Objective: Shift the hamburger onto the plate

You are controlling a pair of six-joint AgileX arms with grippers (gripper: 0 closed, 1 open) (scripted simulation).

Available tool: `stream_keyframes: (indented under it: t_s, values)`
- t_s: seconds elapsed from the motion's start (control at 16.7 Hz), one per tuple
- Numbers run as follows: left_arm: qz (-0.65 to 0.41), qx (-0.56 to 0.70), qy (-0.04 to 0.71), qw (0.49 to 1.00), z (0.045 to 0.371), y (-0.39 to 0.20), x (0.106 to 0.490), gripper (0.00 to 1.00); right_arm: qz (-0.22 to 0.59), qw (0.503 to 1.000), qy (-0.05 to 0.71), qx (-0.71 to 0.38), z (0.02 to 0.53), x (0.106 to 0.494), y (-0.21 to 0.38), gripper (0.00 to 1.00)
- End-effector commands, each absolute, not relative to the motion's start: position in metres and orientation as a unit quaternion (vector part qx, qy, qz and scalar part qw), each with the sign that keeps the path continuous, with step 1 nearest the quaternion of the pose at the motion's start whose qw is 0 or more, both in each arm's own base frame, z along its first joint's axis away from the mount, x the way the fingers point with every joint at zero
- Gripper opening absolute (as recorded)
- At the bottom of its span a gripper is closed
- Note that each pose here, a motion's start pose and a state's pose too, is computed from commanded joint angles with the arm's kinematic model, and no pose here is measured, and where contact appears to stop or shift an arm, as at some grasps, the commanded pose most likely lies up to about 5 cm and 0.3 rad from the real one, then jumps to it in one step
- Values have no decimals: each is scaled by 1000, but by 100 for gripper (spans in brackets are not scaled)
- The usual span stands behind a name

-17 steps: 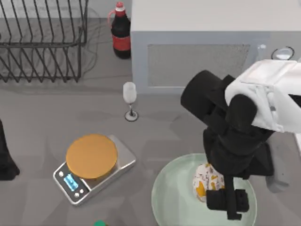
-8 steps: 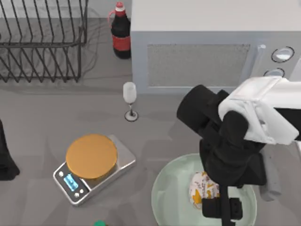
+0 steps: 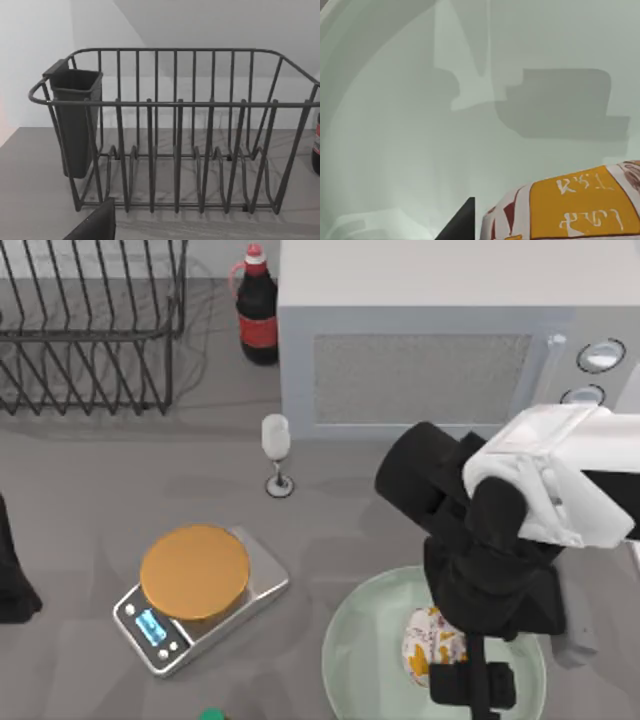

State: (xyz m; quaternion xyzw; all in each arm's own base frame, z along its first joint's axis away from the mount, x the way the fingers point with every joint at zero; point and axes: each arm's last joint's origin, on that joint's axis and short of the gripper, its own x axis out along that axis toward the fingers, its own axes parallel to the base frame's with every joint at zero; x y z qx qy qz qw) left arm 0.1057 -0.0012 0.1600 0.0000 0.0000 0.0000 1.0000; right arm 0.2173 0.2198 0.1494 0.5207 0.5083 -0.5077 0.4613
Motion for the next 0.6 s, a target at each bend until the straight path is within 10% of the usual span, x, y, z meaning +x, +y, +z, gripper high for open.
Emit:
stream_keyframes:
  t_s: [0.24, 0.6]
  values:
    - [0, 0, 0, 1000, 160, -1, 106, 100, -508, 461, 508, 521, 149, 217, 220, 98]
    - [0, 0, 0, 1000, 160, -1, 106, 100, -508, 461, 508, 521, 149, 217, 220, 100]
